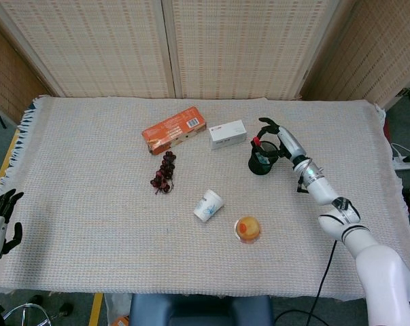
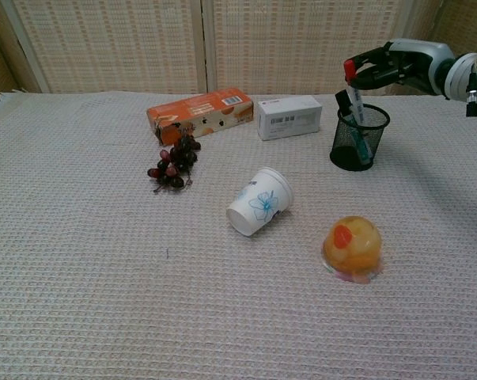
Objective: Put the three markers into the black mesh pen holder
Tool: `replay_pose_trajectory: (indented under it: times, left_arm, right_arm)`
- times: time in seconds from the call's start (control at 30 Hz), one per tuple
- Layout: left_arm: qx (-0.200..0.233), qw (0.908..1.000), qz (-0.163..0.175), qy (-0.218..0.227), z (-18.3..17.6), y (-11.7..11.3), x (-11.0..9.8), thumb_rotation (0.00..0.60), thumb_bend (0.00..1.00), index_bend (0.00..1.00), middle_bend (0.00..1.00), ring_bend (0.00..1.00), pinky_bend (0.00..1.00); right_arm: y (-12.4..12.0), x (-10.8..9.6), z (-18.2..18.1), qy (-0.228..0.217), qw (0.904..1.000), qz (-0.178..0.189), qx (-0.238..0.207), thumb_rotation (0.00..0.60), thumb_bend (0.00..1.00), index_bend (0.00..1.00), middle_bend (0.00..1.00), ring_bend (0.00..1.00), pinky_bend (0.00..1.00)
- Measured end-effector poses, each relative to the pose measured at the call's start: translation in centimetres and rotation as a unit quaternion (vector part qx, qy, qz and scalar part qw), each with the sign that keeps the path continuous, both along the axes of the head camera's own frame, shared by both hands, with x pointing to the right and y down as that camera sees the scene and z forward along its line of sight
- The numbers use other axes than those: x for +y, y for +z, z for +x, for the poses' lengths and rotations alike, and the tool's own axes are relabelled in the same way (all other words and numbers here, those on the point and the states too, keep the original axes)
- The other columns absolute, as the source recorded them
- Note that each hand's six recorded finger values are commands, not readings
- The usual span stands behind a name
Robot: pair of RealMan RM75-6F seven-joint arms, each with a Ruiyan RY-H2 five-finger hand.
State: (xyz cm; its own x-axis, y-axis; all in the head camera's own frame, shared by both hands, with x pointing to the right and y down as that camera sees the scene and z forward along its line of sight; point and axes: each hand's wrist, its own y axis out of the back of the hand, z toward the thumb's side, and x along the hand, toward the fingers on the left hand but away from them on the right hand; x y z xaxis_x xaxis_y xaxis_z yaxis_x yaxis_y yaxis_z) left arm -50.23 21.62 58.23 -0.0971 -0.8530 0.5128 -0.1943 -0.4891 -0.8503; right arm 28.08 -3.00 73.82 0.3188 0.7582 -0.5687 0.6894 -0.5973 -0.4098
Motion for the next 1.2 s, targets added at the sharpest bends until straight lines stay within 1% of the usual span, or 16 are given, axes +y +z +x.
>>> replay_pose_trajectory:
  times: [0.13,0.2,0.27,0.4,0.53,0.63,0.73,0.8,0.83,0.93,0.97,1.03,1.07,1.13,1.2]
  left_arm:
    - [0.0,1.0,0.0,0.0,0.0,0.0,0.0,0.6,0.6,0.1,0.0,0.0,0.1]
    - [-0.001,1.0,0.0,0.0,0.0,0.0,0.0,0.6,0.61,0.1,0.0,0.0,0.1]
    - [-0.002,1.0,0.0,0.002,0.1,0.0,0.0,0.6,0.6,0.1,0.0,0.0,0.1]
    - [-0.003,1.0,-0.002,0.003,0.2,0.1,0.1,0.6,0.6,0.1,0.0,0.0,0.1]
    - [-0.004,1.0,-0.001,0.002,0.1,0.0,0.1,0.6,0.6,0.1,0.0,0.0,0.1]
    - [-0.003,1.0,0.0,0.002,0.1,0.0,0.0,0.6,0.6,0.1,0.0,0.0,0.1]
    - [-0.003,1.0,-0.001,0.004,0.2,0.1,0.1,0.6,0.6,0.1,0.0,0.0,0.1]
    - [-0.003,1.0,-0.001,0.005,0.2,0.1,0.1,0.6,0.6,0.1,0.0,0.0,0.1]
    - [-0.003,1.0,-0.001,0.006,0.3,0.1,0.1,0.6,0.6,0.1,0.0,0.0,0.1]
    - [-0.003,1.0,-0.001,0.007,0.4,0.1,0.1,0.6,0.6,0.1,0.0,0.0,0.1]
    - [-0.003,1.0,-0.001,0.008,0.4,0.1,0.1,0.6,0.6,0.1,0.0,0.0,0.1]
    - [-0.004,0.9999,-0.002,0.01,0.5,0.2,0.1,0.6,0.61,0.1,0.0,0.0,0.1]
    - [-0.004,0.9999,-0.003,0.011,0.5,0.2,0.2,0.6,0.6,0.1,0.0,0.0,0.1]
    - [-0.003,0.9999,-0.004,0.015,0.8,0.3,0.2,0.6,0.61,0.1,0.0,0.0,0.1]
    - [-0.003,0.9998,-0.006,0.019,1.0,0.4,0.2,0.6,0.6,0.1,0.0,0.0,0.1]
  right_arm:
    - [0.2,0.3,0.5,0.0,1.0,-0.003,0.006,0.6,0.36,0.59,0.07,0.16,0.0]
    - [0.3,0.6,1.0,0.001,0.9999,-0.005,0.012,0.6,0.37,0.57,0.07,0.16,0.0]
    - [0.6,0.8,1.7,-0.002,0.9996,-0.008,0.026,0.6,0.37,0.51,0.07,0.15,0.0]
    - [0.8,1.1,2.6,-0.007,0.9987,-0.015,0.049,0.6,0.37,0.29,0.07,0.13,0.0]
    - [0.3,1.0,2.6,-0.011,0.9988,-0.011,0.047,0.6,0.36,0.23,0.07,0.12,0.0]
    - [-0.5,0.8,2.6,-0.016,0.9991,0.003,0.039,0.6,0.36,0.21,0.07,0.12,0.0]
    - [-1.9,0.3,2.4,-0.022,0.999,0.031,0.025,0.6,0.36,0.21,0.07,0.12,0.0]
    - [-3.4,-0.1,2.2,-0.031,0.9976,0.061,0.014,0.6,0.36,0.21,0.07,0.12,0.0]
    - [-4.2,-0.2,2.1,-0.036,0.9964,0.076,0.009,0.6,0.36,0.21,0.07,0.12,0.0]
    - [-7.3,-0.2,1.6,-0.062,0.9885,0.138,0.0,0.6,0.36,0.21,0.07,0.12,0.0]
    - [-8.6,0.1,1.4,-0.073,0.9837,0.164,0.001,0.6,0.36,0.21,0.07,0.12,0.0]
    - [-10.2,0.9,1.1,-0.089,0.976,0.198,0.013,0.6,0.36,0.22,0.07,0.12,0.0]
    - [-11.1,1.7,0.9,-0.099,0.9712,0.215,0.026,0.6,0.36,0.22,0.07,0.12,0.0]
    - [-12.2,3.2,0.6,-0.113,0.9635,0.237,0.053,0.6,0.36,0.22,0.07,0.13,0.0]
    - [-13.6,5.2,0.1,-0.128,0.9522,0.261,0.092,0.6,0.36,0.23,0.07,0.13,0.0]
